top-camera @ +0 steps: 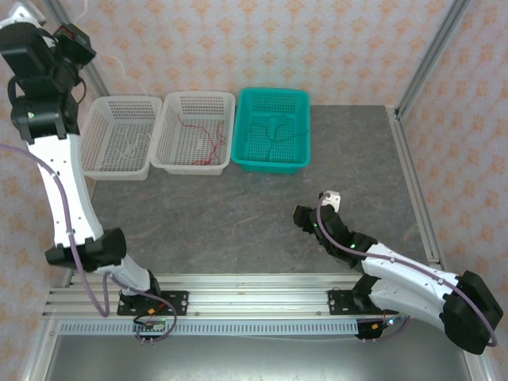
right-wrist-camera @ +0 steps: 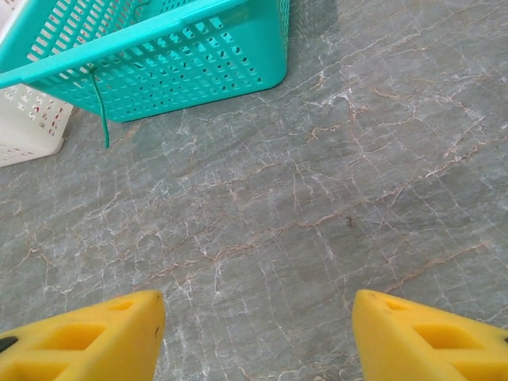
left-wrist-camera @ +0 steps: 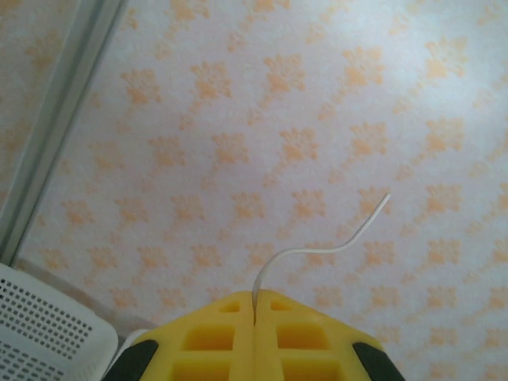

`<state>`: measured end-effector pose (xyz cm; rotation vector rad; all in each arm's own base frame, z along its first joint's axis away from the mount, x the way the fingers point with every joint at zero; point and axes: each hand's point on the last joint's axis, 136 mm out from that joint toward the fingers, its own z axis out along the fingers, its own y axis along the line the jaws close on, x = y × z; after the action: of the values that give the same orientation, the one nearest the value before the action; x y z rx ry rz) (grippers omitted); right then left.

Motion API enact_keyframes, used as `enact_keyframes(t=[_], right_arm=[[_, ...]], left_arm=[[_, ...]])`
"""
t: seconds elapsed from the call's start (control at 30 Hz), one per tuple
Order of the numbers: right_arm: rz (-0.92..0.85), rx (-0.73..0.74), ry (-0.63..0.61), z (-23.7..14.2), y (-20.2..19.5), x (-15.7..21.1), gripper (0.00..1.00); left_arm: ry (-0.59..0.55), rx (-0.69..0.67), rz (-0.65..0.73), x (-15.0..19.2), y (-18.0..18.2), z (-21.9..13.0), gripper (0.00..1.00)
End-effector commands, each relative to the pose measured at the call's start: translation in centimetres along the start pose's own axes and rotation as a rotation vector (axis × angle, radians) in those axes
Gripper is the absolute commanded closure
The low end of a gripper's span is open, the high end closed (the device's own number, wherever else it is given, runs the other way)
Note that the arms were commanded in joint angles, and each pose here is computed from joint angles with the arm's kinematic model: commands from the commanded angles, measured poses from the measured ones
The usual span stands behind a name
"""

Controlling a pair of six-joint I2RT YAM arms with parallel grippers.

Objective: Untangle the cables

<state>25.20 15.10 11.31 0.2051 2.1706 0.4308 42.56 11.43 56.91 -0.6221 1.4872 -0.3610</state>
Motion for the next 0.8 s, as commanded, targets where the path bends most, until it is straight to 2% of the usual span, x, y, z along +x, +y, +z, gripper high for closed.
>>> enact_keyframes(t=[0.0, 0.13, 0.33, 0.47, 0.63, 0.7, 0.73, 0.77], right_arm=[[-0.022, 0.051, -0.013, -0.3, -1.2, -0.1, 0.35], [-0.044, 0.058, -0.015, -0.6, -1.1, -0.6, 0.33], [-0.05, 0.061, -0.028, -1.0, -1.0, -1.2, 0.32], [-0.043, 0.057, -0.041, -1.1, -0.9, -1.5, 0.32], [-0.037, 0.047, -0.039, -1.1, -0.6, -1.6, 0.31], [-0.043, 0.045, -0.036, -1.3, -0.5, -1.8, 0.31], [-0.05, 0.045, -0.034, -1.3, -0.5, -1.8, 0.31], [-0.056, 0.046, -0.034, -1.5, -0.5, -1.9, 0.31]], left_arm=[[0.027, -0.015, -0.032, -0.1, 2.3, 3.2, 1.0], [0.049, -0.122, -0.015, 0.9, 7.2, 7.1, 1.0], [0.227, -0.31, 0.109, 7.9, 15.6, 12.0, 1.0], [0.44, -0.491, 0.137, 15.3, 22.7, 12.6, 1.0], [0.563, -0.641, 0.094, 23.3, 29.3, 10.8, 0.98], [0.602, -0.67, 0.073, 25.3, 30.5, 10.1, 0.83], [0.606, -0.683, 0.066, 25.8, 30.8, 9.7, 0.7], [0.6, -0.684, 0.056, 25.9, 30.8, 9.4, 0.54]])
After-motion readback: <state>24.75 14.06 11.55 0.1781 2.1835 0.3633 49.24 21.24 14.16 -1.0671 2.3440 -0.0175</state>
